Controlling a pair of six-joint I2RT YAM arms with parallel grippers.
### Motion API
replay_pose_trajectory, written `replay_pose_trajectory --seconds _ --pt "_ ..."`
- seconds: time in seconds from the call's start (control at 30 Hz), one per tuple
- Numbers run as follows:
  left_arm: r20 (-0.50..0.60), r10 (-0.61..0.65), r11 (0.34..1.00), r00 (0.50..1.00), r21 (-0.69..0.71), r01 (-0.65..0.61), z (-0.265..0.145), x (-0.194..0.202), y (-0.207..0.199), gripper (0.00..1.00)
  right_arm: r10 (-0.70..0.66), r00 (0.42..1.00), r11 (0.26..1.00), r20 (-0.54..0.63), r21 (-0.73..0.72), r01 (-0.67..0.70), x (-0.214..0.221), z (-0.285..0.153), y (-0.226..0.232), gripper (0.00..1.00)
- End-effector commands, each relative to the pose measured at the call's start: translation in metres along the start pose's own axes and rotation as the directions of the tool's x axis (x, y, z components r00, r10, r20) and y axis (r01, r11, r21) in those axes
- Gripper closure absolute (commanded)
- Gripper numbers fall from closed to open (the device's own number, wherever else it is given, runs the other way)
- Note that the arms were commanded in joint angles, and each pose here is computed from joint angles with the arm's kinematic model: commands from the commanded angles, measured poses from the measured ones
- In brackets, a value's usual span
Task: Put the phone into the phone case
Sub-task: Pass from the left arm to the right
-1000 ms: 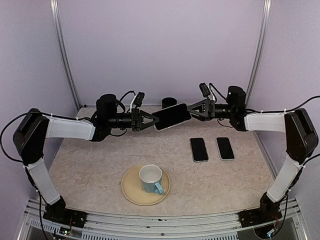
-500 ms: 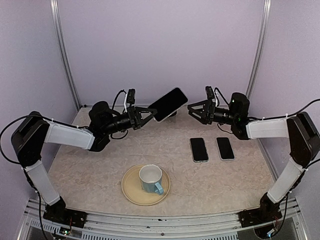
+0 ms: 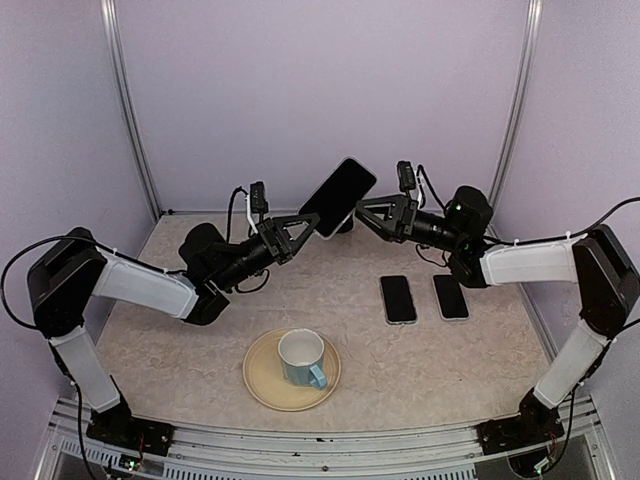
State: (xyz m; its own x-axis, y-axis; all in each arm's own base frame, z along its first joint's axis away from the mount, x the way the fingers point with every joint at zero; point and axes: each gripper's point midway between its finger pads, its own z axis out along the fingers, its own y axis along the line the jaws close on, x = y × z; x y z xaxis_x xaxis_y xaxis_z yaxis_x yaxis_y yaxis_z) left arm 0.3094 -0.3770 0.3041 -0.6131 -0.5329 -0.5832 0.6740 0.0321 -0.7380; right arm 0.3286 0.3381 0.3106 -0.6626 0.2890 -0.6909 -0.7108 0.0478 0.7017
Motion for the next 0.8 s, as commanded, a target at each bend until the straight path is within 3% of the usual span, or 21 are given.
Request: replay_pose_trajectory --seconds 0.0,0.6,0.77 --pt "0.122 0.043 0.996 0.992 0.078 -0.053 -0.003 -0.016 -0.021 1.0 -0.029 0.999 0.998 0.04 -0.055 0.031 -0.01 0.008 0.016 0.33" --pt "0.193 0.027 0.999 0.981 0.036 -0.034 -0.003 -0.001 -0.008 1.0 -0.025 1.0 0.995 0.018 -0.1 0.027 0.002 0.029 0.026 0.55" --pt "0.217 0.025 0.999 0.976 0.027 -0.032 -0.005 0.0 -0.006 1.0 -0.024 0.999 0.994 0.021 -0.108 0.026 0.004 0.034 0.028 0.68"
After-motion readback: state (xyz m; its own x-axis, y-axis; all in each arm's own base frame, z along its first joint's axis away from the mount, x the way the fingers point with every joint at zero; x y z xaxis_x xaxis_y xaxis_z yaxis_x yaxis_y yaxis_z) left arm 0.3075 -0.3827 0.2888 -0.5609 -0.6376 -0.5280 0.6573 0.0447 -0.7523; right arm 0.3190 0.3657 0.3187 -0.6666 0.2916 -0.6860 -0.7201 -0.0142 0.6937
